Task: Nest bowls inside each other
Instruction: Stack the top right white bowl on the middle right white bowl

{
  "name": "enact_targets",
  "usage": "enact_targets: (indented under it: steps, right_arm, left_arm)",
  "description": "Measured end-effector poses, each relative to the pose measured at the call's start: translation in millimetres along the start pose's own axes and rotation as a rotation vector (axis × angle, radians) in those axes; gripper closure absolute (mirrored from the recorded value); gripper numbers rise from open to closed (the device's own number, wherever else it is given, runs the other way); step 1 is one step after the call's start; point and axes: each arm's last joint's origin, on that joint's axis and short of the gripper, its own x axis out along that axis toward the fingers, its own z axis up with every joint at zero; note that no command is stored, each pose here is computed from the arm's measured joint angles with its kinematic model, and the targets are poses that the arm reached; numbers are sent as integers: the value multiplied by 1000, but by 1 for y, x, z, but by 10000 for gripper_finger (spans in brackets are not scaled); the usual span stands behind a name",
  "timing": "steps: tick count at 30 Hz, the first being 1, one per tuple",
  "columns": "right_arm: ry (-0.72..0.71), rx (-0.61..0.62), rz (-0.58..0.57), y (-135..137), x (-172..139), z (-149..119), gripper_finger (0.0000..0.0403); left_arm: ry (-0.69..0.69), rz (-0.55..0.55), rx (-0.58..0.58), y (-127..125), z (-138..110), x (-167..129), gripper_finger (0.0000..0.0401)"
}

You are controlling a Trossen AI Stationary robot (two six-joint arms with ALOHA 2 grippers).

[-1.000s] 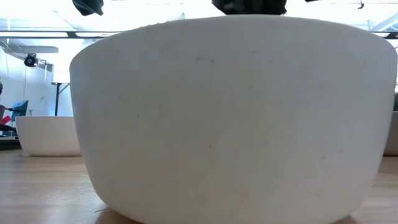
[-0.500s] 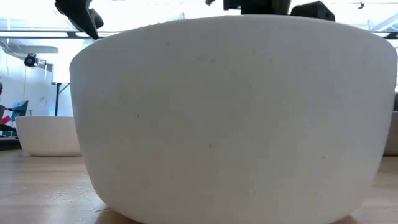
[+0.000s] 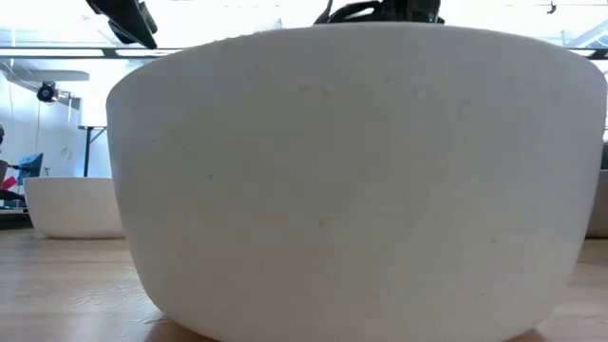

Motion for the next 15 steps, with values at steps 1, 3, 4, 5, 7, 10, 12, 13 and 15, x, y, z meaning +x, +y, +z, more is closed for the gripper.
enact_targets:
  steps: [1, 3, 4, 5, 7, 10, 12, 13, 15]
  right_arm:
    - [2, 1, 13, 0, 3, 1, 391]
    - [-5, 3, 43, 0, 7, 1, 391]
    - [-3, 3, 56, 0, 9, 2, 391]
    - [2, 1, 59, 1, 11, 3, 391]
    - [14, -3, 68, 2, 16, 4, 391]
    - [27, -5, 74, 2, 22, 5, 391]
    - [31, -2, 76, 3, 23, 5, 391]
    - [32, 3, 76, 3, 24, 5, 391]
    - [32, 21, 75, 3, 25, 6, 390]
  left_arm:
    - [-2, -1, 2, 0, 0, 0, 401]
    - [-7, -1, 2, 0, 0, -2, 401]
    - [-8, -1, 2, 0, -1, -2, 401]
    - [-10, -1, 2, 0, -1, -2, 401]
    - [-16, -1, 1, 0, -2, -4, 401]
    - [-24, -2, 0, 0, -3, -6, 401]
    - [-29, -2, 0, 0, -3, -7, 401]
    - [-32, -2, -1, 0, -3, -8, 401]
    - [-36, -2, -1, 0, -4, -9, 401]
